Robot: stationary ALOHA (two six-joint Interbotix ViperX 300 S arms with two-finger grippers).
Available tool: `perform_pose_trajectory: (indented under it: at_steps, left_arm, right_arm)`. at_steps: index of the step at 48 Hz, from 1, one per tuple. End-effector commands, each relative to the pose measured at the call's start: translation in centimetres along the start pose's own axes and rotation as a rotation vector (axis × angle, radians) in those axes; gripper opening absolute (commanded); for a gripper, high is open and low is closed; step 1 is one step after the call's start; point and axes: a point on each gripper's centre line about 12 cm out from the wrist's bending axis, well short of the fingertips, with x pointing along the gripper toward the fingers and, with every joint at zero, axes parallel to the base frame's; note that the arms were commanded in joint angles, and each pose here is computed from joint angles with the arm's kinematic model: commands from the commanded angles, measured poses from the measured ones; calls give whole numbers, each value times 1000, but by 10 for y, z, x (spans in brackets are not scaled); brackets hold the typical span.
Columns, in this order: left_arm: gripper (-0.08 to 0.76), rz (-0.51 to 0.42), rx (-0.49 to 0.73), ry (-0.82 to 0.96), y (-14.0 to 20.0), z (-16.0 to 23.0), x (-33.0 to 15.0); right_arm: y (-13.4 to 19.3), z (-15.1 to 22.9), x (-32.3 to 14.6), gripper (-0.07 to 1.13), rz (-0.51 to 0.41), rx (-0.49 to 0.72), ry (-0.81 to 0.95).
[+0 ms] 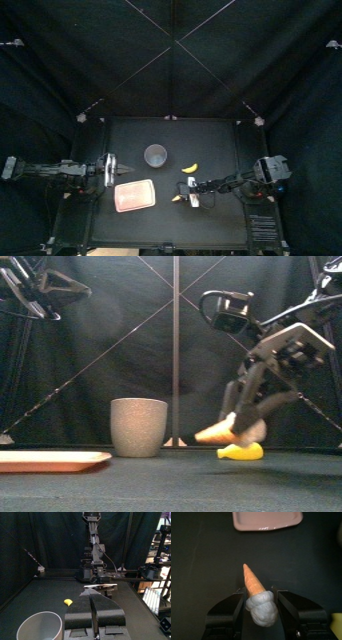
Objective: Pick the ice cream then place it in the grey bowl
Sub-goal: Place ice cream in the grey bowl
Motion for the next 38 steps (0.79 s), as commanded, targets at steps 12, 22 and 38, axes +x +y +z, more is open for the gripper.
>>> perform_pose_trajectory:
  at_steps: [12, 22, 38]
  left_arm:
    - [50, 5, 0, -15, 1, 6, 2]
    - [50, 9, -10, -14, 2, 5, 1]
    - [50, 9, -10, -11, 2, 3, 1]
  right_arm:
    - [-88, 116, -50, 548, -214, -94, -267]
    - [-138, 147, -39, 548, -300, -64, -357]
    - [-177, 142, 7, 665, -327, 42, -317]
